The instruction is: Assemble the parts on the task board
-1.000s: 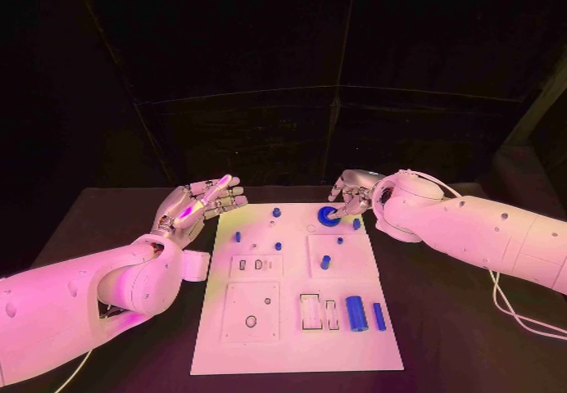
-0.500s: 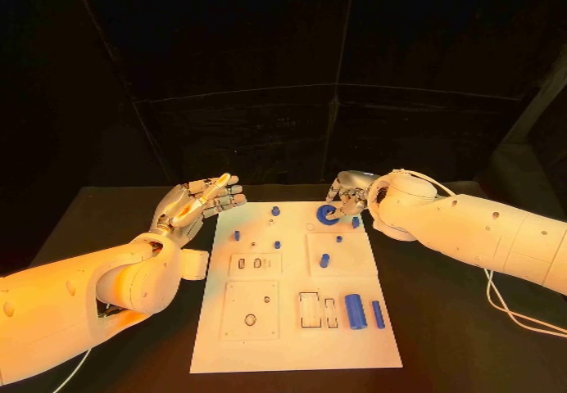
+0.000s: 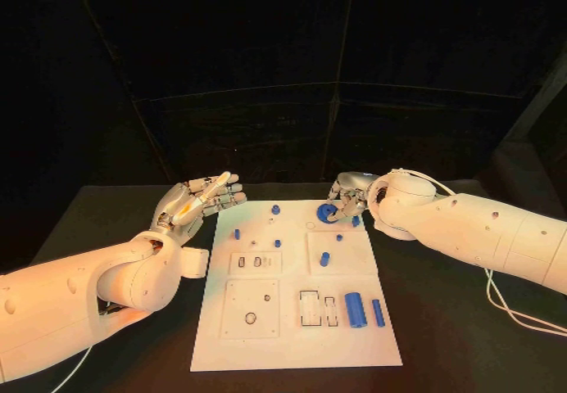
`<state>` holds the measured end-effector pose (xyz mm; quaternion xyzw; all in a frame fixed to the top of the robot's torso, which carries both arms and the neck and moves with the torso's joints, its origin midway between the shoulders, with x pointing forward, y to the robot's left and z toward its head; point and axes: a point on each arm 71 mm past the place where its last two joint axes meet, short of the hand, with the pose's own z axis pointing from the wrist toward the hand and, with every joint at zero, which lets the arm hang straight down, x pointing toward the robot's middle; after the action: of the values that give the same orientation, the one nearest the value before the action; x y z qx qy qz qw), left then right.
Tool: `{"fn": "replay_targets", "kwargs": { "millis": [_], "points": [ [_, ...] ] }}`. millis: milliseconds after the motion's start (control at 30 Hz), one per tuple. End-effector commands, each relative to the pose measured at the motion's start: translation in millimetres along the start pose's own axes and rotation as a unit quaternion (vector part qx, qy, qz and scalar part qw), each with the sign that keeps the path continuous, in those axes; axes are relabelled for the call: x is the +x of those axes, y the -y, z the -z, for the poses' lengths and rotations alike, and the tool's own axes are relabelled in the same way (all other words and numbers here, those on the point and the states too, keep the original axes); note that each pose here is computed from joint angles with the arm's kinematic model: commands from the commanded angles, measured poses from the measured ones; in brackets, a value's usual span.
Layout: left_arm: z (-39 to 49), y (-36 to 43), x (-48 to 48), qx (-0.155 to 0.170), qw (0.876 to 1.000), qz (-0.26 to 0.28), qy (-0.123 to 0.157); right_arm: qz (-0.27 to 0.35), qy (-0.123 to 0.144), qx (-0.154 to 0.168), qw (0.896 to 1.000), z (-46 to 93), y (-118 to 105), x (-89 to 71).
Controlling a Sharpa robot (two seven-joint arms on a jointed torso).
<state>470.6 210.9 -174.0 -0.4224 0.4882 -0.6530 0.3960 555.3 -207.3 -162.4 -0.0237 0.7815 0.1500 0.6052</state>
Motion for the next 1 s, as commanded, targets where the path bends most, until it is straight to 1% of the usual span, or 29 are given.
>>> {"fn": "replay_targets", "kwargs": {
  "millis": [33, 200, 633, 800, 1000],
  "points": [
    [-0.7, 1.5, 1.5, 0.005, 1.000, 0.002, -0.007, 0.008, -0.004, -0.002, 1.000, 0.1, -1, 0.0],
    [-0.8, 1.4, 1.2, 0.005, 1.000, 0.001, -0.007, 0.013, 0.005, -0.002, 1.000, -0.1, -2, -0.7],
    [-0.7, 1.4, 0.6, 0.004, 1.000, 0.001, -0.007, 0.046, 0.059, -0.009, 0.997, 3.5, -14, -1.1],
    [-0.6, 1.5, 0.5, 0.004, 1.000, 0.002, -0.008, 0.048, 0.081, -0.023, 0.995, 8.2, -22, -2.3],
    [-0.6, 1.6, 0.4, 0.005, 1.000, 0.004, -0.011, 0.037, 0.108, -0.053, 0.992, 19.0, -41, -4.6]
  ]
}}
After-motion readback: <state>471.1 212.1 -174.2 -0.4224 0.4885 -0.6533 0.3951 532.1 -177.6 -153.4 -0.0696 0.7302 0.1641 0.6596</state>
